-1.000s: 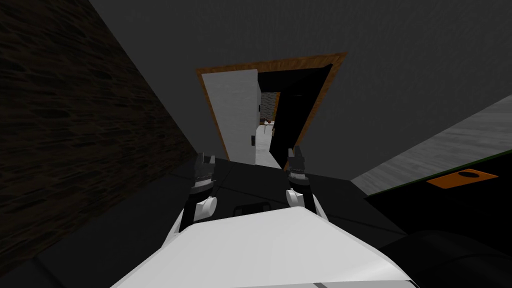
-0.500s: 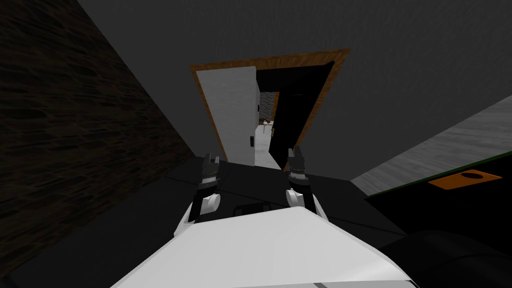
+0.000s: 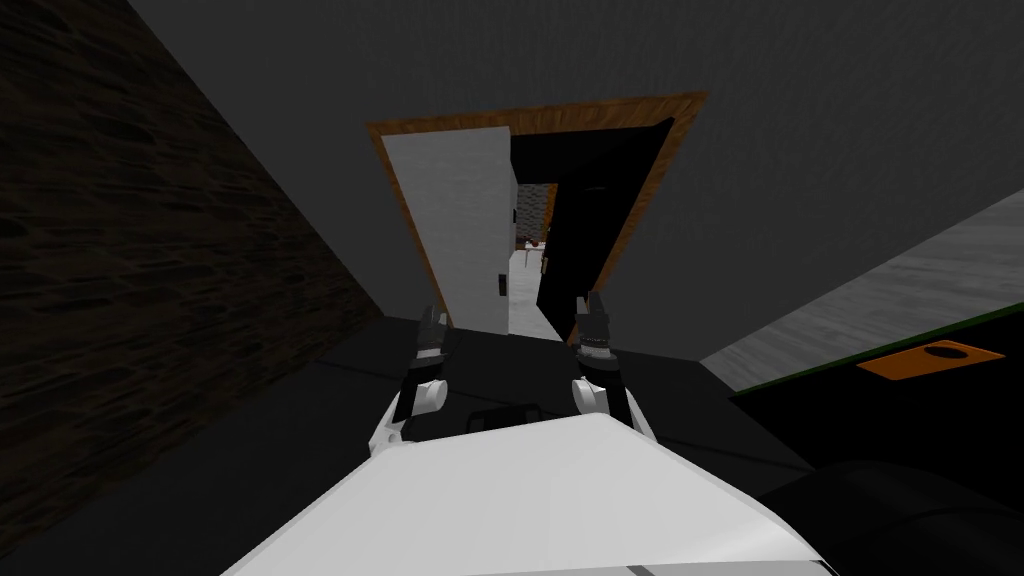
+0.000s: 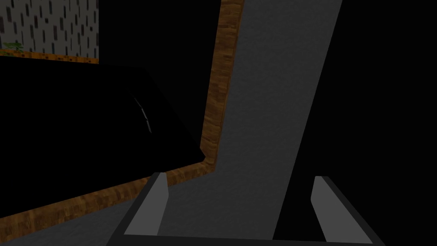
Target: Push the door open
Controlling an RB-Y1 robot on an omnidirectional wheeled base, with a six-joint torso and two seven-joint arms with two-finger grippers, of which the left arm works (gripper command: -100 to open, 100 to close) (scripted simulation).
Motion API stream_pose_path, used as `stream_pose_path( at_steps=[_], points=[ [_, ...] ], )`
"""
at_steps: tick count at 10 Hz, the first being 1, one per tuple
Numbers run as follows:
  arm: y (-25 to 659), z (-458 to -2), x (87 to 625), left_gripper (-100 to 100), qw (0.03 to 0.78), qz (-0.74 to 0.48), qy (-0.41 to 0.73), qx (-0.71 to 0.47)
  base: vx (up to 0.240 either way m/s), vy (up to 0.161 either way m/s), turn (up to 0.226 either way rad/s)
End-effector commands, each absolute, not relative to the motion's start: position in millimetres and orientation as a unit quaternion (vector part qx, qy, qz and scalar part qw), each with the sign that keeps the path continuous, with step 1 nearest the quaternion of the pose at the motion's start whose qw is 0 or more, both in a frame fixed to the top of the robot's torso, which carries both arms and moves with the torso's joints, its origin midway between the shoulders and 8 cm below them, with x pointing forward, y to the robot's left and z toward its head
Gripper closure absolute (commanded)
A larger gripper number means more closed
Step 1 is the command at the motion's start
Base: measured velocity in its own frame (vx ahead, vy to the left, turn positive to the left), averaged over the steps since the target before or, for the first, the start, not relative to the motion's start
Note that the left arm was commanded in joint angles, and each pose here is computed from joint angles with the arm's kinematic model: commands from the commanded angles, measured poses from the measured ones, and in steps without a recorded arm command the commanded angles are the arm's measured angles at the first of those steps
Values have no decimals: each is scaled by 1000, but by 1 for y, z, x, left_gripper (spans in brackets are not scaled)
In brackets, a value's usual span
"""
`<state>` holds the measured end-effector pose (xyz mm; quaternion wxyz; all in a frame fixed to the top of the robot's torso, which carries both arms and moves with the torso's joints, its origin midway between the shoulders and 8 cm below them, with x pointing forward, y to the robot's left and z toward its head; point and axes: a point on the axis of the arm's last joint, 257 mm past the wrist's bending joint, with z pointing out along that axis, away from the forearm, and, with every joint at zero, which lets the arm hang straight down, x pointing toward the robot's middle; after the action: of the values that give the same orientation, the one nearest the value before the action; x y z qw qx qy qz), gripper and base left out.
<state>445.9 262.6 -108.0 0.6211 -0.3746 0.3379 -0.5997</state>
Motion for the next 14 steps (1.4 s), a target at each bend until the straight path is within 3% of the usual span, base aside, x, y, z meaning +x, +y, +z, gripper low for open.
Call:
stream_pose_path(
  at_steps=[1,14],
  points=[
    [259,-120,457,-100,614,-597,347,-382,96,-10,-32],
    [218,-200,530,-100,563,-573,418,-426,94,1,-36]
  ],
)
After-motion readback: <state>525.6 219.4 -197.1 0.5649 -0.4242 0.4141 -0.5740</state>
